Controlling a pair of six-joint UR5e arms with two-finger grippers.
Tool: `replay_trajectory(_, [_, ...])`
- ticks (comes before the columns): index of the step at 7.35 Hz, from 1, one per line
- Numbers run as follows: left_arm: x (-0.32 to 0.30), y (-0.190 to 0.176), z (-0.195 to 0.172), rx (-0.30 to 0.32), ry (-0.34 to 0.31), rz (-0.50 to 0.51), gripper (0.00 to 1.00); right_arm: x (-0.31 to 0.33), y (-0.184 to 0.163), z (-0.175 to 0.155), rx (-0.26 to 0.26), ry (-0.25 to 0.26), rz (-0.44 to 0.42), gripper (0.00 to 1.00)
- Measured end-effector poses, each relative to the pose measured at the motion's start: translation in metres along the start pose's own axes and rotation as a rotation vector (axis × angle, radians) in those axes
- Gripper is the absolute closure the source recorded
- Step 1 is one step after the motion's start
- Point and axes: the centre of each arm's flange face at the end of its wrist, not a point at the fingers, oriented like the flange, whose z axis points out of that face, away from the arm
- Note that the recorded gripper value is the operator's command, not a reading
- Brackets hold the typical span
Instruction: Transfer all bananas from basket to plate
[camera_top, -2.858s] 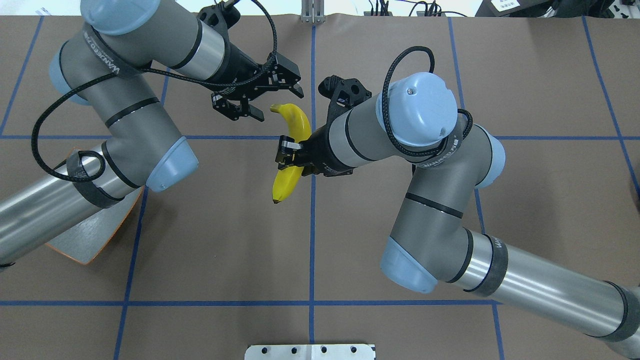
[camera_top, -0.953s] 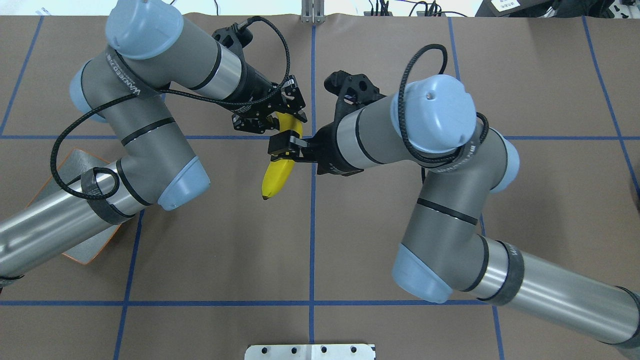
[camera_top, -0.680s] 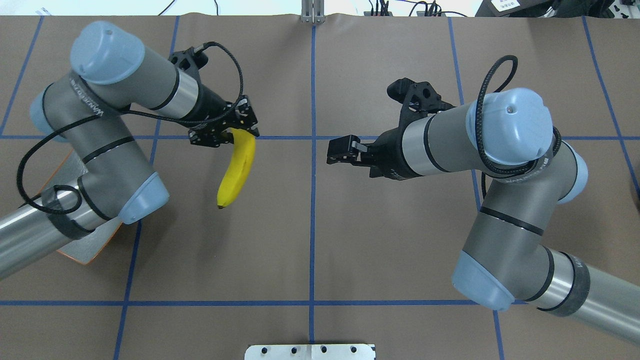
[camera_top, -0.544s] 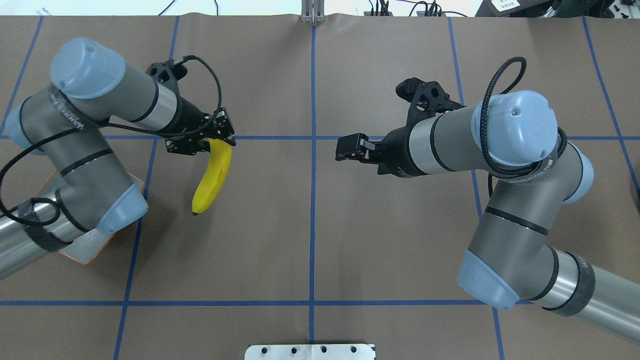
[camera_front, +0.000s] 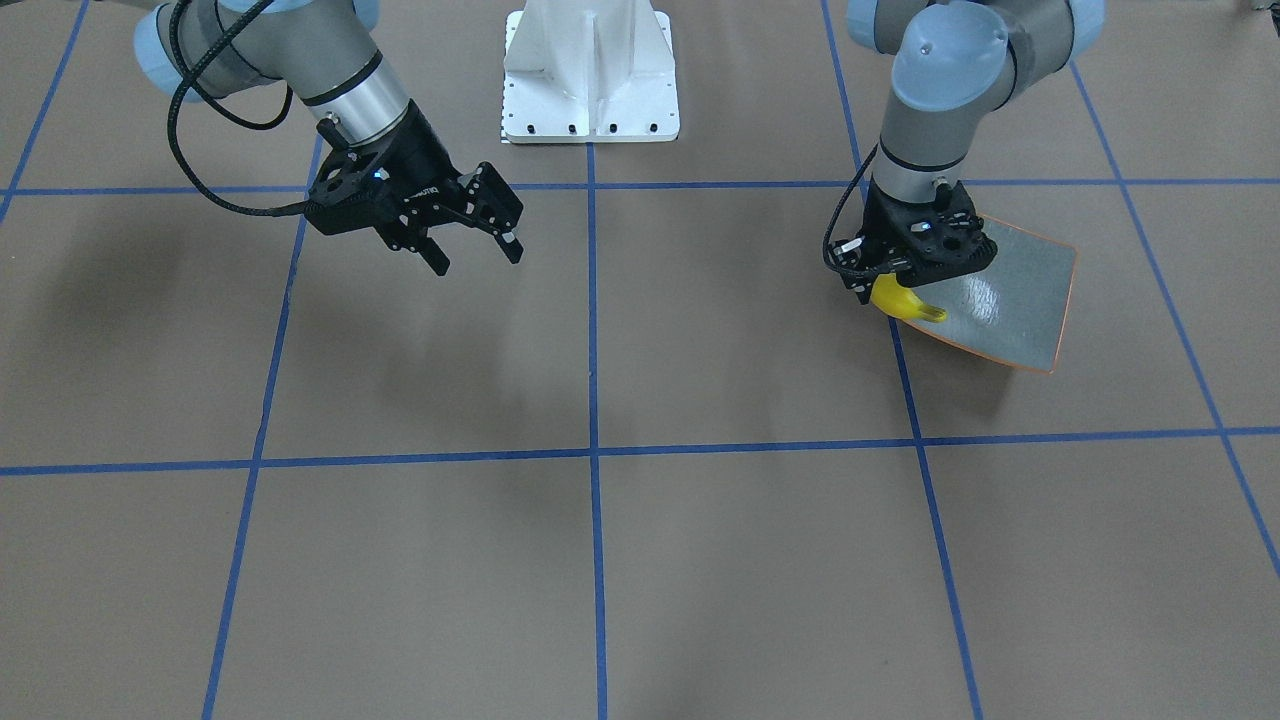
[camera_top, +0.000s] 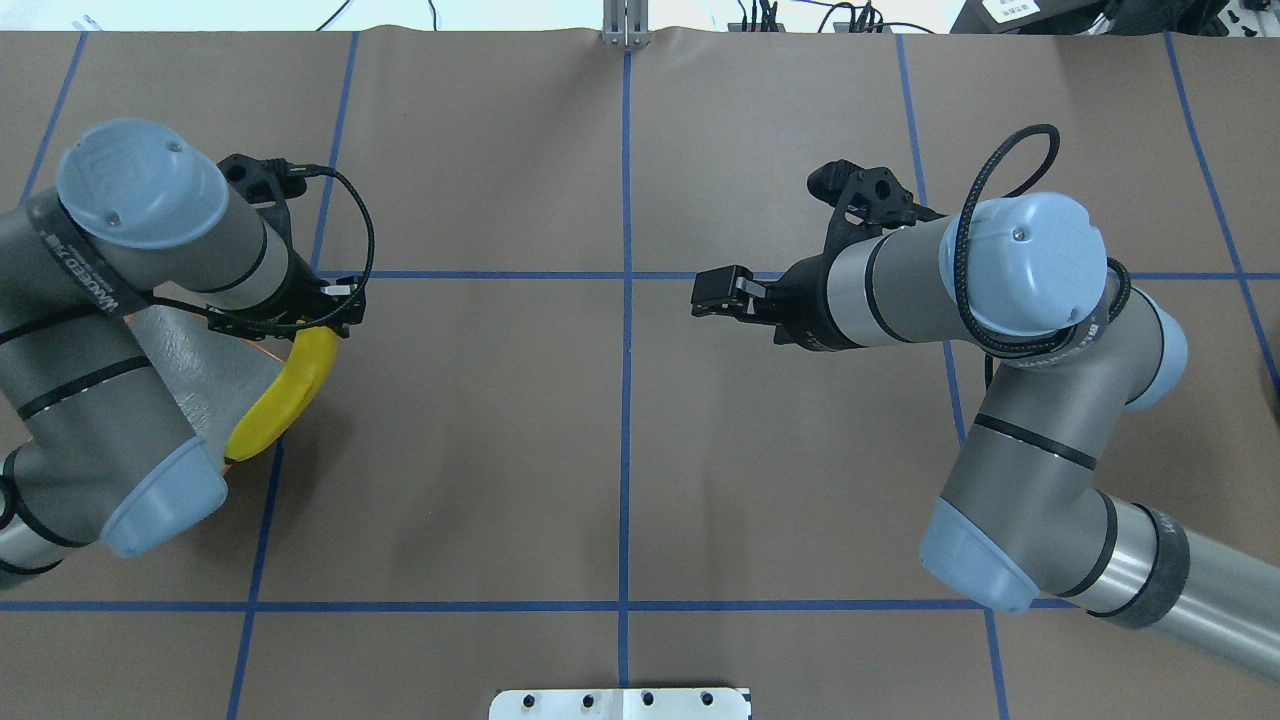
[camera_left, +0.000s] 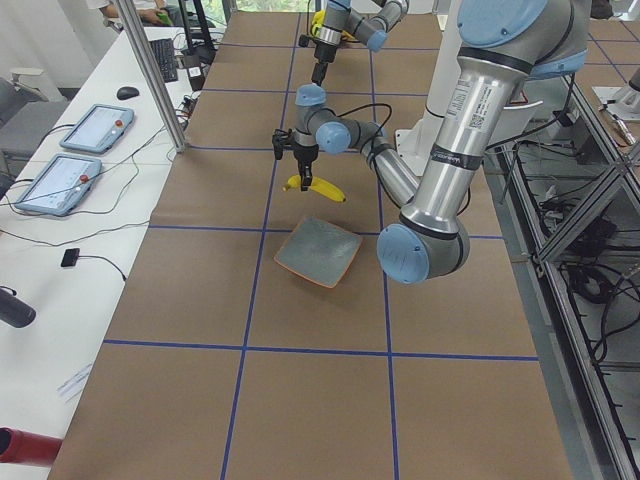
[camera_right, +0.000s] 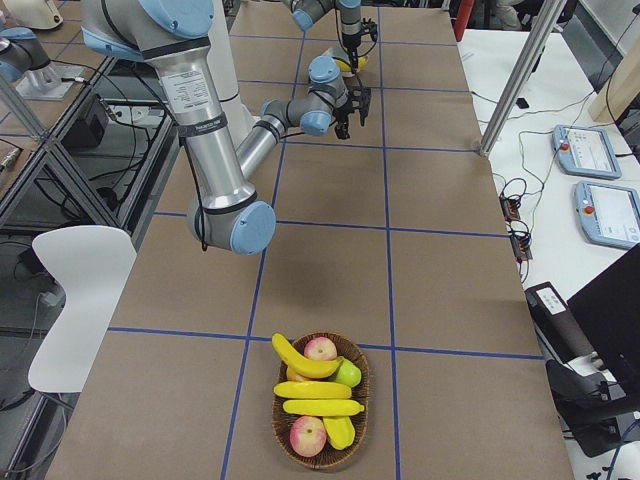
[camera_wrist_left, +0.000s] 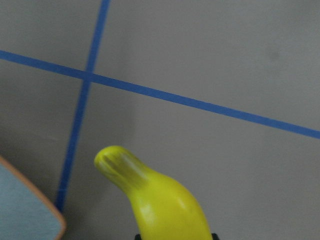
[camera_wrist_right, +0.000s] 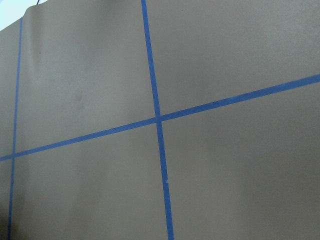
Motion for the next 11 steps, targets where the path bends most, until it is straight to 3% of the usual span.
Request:
replay_trajectory(3, [-0.059,0.009,0.047,-0.001,-0.179,0.101,1.00,0.007,-0.002,0.009,0.010,0.021,0.006,0.00])
replay_trajectory(8, [-0.084,0.000,0.078,-0.012,-0.274,0.113,1.00,0.017,-0.004,0.018,0.010,0.043,0.014,0.00])
replay_trajectory(9, [-0.087,-0.003,0.082,-0.005,-0.289,0.122,0.84,0.017,-0.004,0.020,0.011,0.038,0.013,0.00])
replay_trajectory(10, [-0.089,-0.005,0.085,-0.003,-0.300,0.126,0.47,0.018,-0.004,0.021,0.013,0.034,0.013,0.00])
replay_trajectory(11, [-0.090,-0.006,0.089,-0.004,-0.308,0.127,0.23,0.019,-0.005,0.023,0.016,0.034,0.013,0.00])
